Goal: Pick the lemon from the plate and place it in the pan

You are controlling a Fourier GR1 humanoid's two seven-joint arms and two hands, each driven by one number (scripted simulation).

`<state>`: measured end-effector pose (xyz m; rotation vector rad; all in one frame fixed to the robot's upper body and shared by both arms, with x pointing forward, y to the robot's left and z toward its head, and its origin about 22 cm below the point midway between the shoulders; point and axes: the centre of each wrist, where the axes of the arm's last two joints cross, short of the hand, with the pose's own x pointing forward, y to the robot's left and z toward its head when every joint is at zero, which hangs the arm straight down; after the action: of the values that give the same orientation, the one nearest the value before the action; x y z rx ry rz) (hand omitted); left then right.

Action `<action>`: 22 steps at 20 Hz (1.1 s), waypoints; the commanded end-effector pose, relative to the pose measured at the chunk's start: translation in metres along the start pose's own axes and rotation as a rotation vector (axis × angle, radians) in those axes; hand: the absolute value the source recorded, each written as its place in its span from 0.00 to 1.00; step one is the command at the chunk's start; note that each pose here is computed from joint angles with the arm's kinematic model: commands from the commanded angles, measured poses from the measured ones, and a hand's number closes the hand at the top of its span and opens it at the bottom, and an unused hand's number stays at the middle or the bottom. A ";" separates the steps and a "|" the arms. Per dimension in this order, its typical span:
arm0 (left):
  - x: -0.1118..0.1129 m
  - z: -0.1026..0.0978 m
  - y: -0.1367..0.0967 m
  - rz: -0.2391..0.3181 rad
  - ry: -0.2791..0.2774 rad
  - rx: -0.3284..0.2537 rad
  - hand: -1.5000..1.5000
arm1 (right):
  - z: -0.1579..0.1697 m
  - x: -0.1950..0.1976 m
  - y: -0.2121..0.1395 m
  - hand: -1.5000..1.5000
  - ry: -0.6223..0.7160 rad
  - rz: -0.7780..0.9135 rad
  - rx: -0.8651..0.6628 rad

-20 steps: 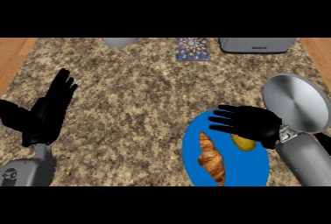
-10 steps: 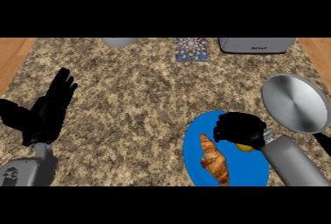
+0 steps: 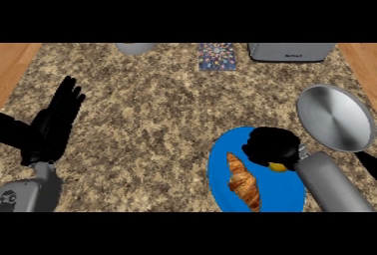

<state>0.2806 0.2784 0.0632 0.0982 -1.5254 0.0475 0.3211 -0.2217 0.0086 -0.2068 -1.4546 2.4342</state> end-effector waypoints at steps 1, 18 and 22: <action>0.004 -0.002 -0.011 -0.004 0.012 0.012 0.50 | 0.006 0.006 -0.007 1.00 -0.041 -0.053 -0.050; -0.014 0.013 0.025 -0.007 0.020 0.040 0.50 | 0.089 0.088 -0.073 1.00 0.898 -0.133 -0.690; -0.001 0.007 0.001 -0.010 0.009 0.030 0.50 | 0.121 0.133 -0.104 1.00 0.942 -0.151 -0.721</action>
<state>0.2686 0.2805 0.0543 0.1303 -1.5050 0.0714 0.2160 -0.2360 0.1210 -1.0772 -1.6131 1.3289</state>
